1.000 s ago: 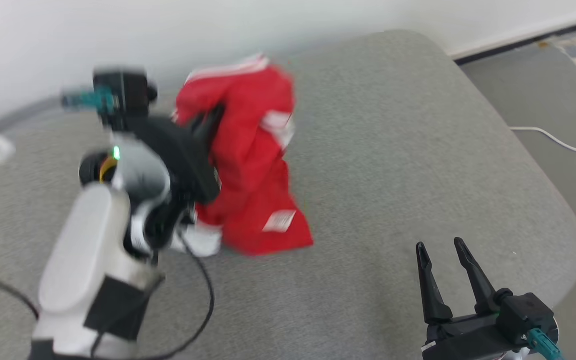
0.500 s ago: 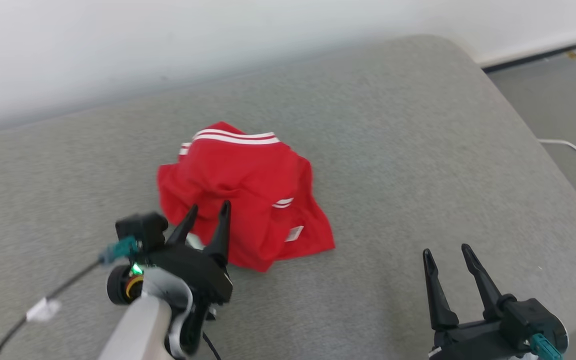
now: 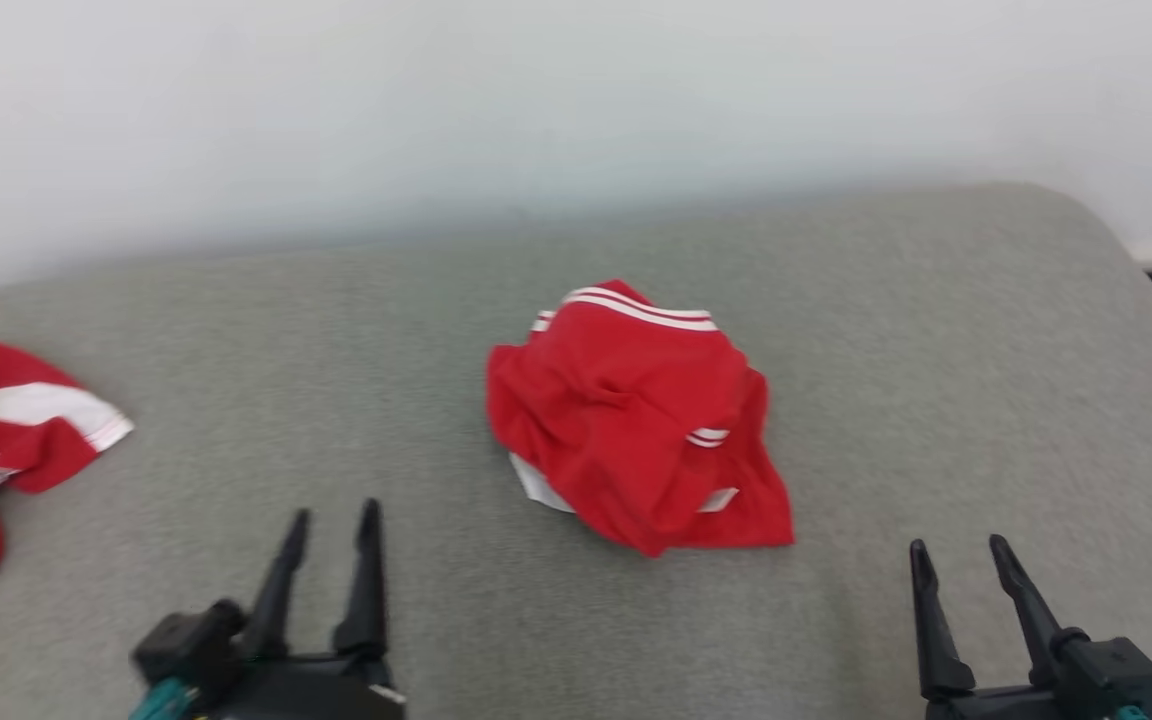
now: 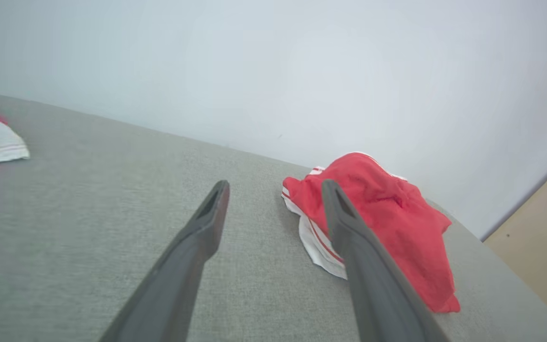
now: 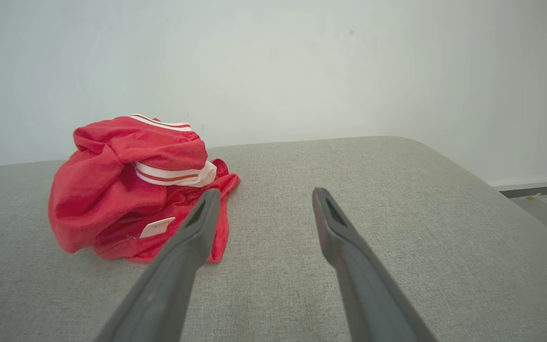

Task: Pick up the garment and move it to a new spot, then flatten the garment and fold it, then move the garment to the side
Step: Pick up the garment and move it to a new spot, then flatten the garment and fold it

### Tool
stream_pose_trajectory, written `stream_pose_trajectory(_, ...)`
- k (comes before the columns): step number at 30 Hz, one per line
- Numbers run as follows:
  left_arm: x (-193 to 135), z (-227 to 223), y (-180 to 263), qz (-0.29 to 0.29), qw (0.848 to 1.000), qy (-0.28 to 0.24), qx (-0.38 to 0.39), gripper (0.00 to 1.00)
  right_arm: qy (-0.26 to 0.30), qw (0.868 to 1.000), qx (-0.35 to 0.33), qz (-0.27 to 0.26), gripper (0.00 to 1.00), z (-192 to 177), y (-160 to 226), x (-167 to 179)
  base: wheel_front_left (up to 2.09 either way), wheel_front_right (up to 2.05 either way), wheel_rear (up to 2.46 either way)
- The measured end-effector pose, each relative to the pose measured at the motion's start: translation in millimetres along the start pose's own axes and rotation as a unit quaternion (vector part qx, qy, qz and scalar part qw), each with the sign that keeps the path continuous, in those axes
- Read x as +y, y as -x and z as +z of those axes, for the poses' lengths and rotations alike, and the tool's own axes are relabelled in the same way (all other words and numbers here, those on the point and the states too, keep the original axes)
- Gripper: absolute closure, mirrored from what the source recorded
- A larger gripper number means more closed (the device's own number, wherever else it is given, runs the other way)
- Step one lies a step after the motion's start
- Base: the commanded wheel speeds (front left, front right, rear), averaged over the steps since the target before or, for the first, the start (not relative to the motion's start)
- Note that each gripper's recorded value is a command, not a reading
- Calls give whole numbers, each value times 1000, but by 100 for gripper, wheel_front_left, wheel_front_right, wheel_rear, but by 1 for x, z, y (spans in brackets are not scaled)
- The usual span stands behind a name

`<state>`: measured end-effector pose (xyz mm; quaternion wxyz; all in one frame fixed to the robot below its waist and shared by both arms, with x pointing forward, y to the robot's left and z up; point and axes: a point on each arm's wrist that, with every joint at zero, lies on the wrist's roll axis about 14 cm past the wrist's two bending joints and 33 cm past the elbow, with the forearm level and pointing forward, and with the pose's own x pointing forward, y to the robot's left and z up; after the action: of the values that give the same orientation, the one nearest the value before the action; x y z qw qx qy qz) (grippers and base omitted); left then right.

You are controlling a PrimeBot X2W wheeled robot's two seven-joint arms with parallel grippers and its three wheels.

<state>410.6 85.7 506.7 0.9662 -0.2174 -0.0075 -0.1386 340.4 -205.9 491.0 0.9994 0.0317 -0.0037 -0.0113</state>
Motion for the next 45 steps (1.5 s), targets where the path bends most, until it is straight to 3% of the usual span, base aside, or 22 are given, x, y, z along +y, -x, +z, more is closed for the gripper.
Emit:
stream_pose_trajectory(4, 25, 30, 32, 37, 998, -36, -46, 0, 4, 1000, -1, 19, 0, 2, -5, 11, 0, 0, 0)
stream_pose_trajectory(9, 58, 31, 74, 97, 992, -70, -44, 0, -2, 999, 6, 46, 0, -3, -9, 28, 0, 0, 0)
stream_pose_trajectory(16, 75, 23, 108, 129, 986, -98, -25, 0, -2, 997, 31, 70, 0, -16, -6, 43, 0, 0, 0)
stream_pose_trajectory(36, 66, 26, 101, 114, 988, -101, -33, 0, -22, 997, 45, 59, 0, -23, -3, 38, 0, 0, 0)
stream_pose_trajectory(39, 63, 24, 98, 108, 989, -99, -31, 0, -30, 996, 41, 77, 0, -11, -20, 50, 0, 0, 0)
stream_pose_trajectory(45, 58, 18, 89, 97, 991, -94, -23, 0, 23, 990, 43, 135, 0, 32, -76, 68, 0, 0, 0)
